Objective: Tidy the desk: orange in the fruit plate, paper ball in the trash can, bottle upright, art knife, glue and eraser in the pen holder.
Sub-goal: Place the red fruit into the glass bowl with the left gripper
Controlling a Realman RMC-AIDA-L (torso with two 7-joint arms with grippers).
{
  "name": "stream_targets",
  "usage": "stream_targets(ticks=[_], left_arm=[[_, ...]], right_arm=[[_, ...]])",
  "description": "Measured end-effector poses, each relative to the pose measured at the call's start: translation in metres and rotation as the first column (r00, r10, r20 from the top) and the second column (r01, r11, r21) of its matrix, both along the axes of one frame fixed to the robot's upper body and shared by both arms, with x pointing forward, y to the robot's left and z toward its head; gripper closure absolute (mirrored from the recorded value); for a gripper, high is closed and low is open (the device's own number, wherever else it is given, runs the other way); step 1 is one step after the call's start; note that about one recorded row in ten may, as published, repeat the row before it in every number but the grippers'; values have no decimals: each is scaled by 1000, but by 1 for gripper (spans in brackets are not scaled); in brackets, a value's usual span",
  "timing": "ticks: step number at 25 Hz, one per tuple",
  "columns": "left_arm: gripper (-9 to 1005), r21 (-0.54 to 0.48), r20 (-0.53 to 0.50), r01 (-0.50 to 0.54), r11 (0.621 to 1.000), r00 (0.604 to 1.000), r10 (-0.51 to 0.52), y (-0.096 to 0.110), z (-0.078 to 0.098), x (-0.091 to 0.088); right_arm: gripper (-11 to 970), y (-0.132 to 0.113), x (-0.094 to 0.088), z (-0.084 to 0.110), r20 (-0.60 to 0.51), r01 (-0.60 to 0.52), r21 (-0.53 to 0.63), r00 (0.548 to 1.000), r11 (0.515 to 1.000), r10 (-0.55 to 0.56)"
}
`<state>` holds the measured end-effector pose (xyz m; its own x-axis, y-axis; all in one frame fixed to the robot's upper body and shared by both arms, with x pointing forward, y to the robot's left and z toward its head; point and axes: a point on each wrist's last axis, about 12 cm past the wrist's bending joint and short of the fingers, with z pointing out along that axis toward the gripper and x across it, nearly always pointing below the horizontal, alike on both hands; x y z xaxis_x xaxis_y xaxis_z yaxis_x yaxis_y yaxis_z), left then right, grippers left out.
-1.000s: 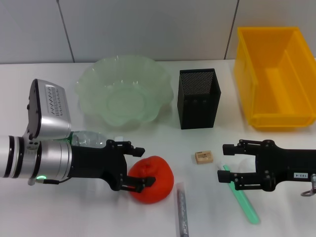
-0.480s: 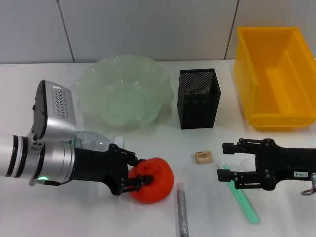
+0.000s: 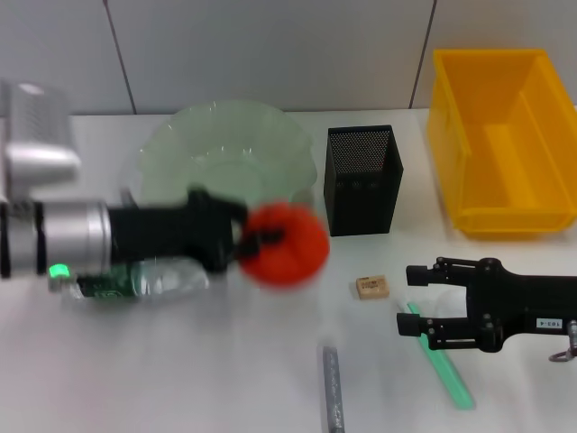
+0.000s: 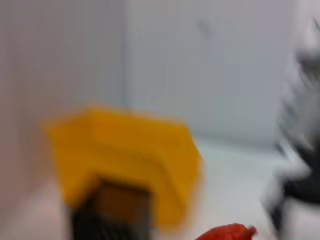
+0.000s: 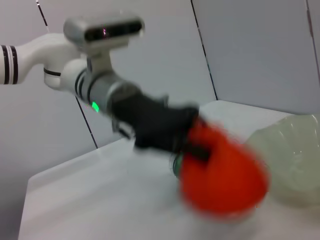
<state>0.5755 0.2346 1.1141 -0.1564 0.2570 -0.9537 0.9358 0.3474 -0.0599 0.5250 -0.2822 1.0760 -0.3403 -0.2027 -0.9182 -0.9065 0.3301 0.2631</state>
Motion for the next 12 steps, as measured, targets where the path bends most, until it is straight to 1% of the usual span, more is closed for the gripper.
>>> stream_targets(ticks=[1,2,3,5,6,7,8,9,10,12], left_arm=[[777,0,0,0,1000,1000,0,0,0,0],[785,-54,29,-58,997,998,60,4,6,5],[793,-80,51,-101,992,993,106,7,8,9],[810,-108,78,-165,980,982,174,9,10,16],[818,-108,78,-165,980,982,174,9,10,16],[826,-111,97,-272,956,954,283,8,7,30],[834,-111,97,-272,956,954,283,8,7,30],[843,-79,95,-342,937,933,348,5,1,41],[851,-44,94,-381,924,919,383,1,-4,48],[863,12,102,-414,910,906,411,-6,-10,57]], right_arm=[[180,0,0,0,0,0,0,1000,1000,0],[180,0,-1,0,-1,0,1,1000,1000,0],[180,0,-1,0,-2,-1,3,1000,1000,1],[180,1,-1,-1,-3,-2,4,1000,1000,2],[181,1,-2,-1,-4,-2,5,1000,1000,2],[181,1,-2,-1,-4,-2,6,1000,1000,3],[181,1,-2,-1,-4,-3,6,1000,1000,3],[181,1,-2,-1,-5,-5,6,1000,1000,5],[181,2,-2,-1,-6,-9,5,1000,1000,9],[181,2,-3,-1,-7,-10,5,1000,1000,10]])
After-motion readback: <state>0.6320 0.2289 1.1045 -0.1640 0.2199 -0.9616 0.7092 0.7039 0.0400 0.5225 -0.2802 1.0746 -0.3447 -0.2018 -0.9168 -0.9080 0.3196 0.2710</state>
